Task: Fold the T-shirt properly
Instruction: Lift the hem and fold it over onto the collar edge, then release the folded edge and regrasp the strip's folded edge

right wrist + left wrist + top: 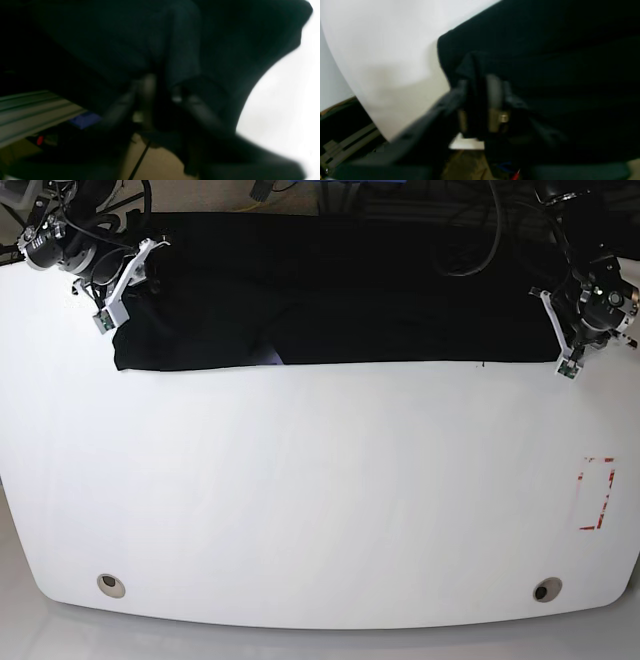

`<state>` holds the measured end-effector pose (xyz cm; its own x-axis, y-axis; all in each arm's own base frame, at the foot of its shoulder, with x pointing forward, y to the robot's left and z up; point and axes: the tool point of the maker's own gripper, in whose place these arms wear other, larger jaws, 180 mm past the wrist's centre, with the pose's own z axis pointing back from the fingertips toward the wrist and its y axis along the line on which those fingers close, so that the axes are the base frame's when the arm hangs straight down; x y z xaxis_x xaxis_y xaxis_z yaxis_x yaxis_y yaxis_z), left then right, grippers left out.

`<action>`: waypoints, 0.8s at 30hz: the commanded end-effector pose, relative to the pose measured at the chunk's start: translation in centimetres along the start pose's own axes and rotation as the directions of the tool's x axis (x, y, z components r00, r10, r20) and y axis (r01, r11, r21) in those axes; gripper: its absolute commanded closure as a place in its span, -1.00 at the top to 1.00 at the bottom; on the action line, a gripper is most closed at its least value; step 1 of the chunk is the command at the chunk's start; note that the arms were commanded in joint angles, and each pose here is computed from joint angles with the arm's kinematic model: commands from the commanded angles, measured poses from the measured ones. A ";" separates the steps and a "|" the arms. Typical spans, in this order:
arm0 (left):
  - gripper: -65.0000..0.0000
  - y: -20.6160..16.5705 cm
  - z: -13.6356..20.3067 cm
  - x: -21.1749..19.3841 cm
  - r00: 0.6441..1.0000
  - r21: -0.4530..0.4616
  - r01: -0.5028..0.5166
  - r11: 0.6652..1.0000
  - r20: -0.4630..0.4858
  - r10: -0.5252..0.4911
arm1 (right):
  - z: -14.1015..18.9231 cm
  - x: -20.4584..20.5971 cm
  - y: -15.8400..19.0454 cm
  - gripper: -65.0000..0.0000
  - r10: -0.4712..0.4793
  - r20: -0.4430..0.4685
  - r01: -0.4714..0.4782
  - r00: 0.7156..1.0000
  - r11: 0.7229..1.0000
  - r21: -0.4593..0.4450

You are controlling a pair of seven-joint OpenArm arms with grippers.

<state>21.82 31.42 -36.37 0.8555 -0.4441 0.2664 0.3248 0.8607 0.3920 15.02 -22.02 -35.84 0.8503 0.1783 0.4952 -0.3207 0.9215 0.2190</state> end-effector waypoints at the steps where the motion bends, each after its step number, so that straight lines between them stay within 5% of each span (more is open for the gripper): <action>1: -0.24 1.2 0.5 0.3 1.000 0.037 0.009 0.999 0.008 -0.010 | 0.5 0.2 0.0 -0.08 0.012 0.013 -0.012 1.000 1.000 -0.003; 4: 0.08 1.0 0.3 -0.3 1.000 0.027 0.012 1.000 -0.008 -0.012 | 0.3 -0.5 0.4 0.38 -0.005 0.002 0.004 1.000 1.000 0.007; 8: 0.15 1.0 0.3 -0.1 1.000 0.025 0.010 1.000 0.000 -0.010 | 0.5 -0.5 0.4 0.76 -0.018 0.015 0.018 1.000 1.000 0.005; 15: 0.15 1.7 3.0 2.7 0.993 0.079 0.023 0.997 0.110 -0.032 | 3.6 2.1 -1.2 0.80 -0.096 0.202 0.096 0.975 0.995 0.010; 19: 0.15 0.3 3.4 4.4 0.977 -0.016 -0.012 1.000 0.212 0.015 | 4.1 5.3 -0.5 0.80 -0.092 0.317 0.072 0.944 0.995 0.074; 24: 0.05 -1.1 3.6 5.1 0.961 -0.102 -0.029 0.994 0.271 0.056 | 1.8 5.9 1.1 0.71 -0.100 0.302 0.063 0.948 0.990 0.129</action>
<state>23.80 27.51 -33.08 0.7544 -0.4407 0.4865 0.3374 0.8960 0.2885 18.65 -21.06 -31.13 0.7146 -0.0310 0.6989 -0.3066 0.8840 0.3528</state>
